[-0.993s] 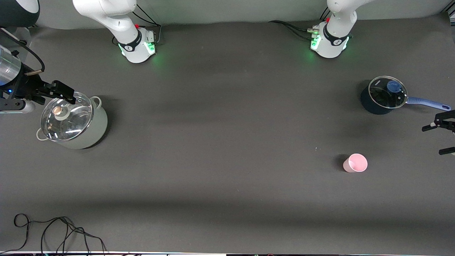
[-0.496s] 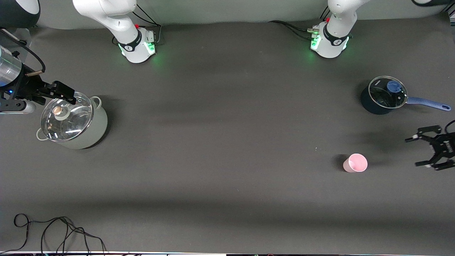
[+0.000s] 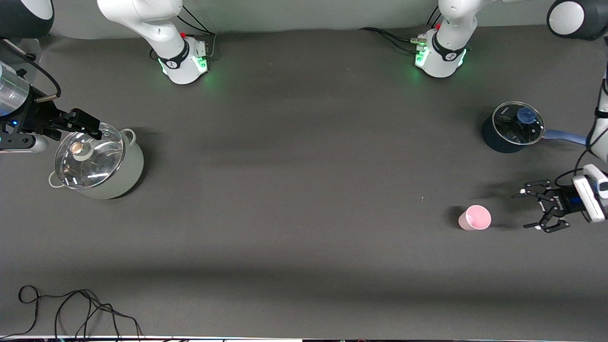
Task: Transfer pink cup from left to right arm
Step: 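Move the left gripper down toward the pink cup, then close the left gripper around the pink cup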
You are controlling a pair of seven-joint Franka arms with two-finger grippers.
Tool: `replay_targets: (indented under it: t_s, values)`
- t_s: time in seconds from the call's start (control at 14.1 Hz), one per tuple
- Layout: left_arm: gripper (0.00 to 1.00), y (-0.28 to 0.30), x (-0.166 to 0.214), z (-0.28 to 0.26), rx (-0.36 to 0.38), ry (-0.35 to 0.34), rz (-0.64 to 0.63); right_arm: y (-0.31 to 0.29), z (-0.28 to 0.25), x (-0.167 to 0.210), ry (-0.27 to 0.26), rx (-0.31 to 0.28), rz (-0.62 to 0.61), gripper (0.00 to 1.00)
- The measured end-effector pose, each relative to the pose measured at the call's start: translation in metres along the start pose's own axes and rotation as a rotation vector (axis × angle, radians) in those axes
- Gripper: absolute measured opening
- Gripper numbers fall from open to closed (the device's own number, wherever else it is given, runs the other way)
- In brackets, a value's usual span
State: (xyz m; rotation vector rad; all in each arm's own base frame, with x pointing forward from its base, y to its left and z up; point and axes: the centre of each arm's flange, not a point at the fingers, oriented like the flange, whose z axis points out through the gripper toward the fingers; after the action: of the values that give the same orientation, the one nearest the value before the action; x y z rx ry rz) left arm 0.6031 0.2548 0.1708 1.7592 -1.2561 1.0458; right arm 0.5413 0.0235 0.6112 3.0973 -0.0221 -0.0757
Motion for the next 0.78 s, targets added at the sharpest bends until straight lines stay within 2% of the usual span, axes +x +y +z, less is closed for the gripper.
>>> replay_targets:
  t_s: [0.43, 0.78]
  values:
    - [1.00, 0.021, -0.062, 0.017, 0.028, 0.079, 0.086, 0.000, 0.002, -0.001, -0.016, -0.001, 0.000, 1.00]
    - [0.99, 0.026, -0.080, 0.046, 0.050, 0.129, 0.099, 0.000, 0.002, -0.001, -0.017, -0.001, 0.000, 1.00]
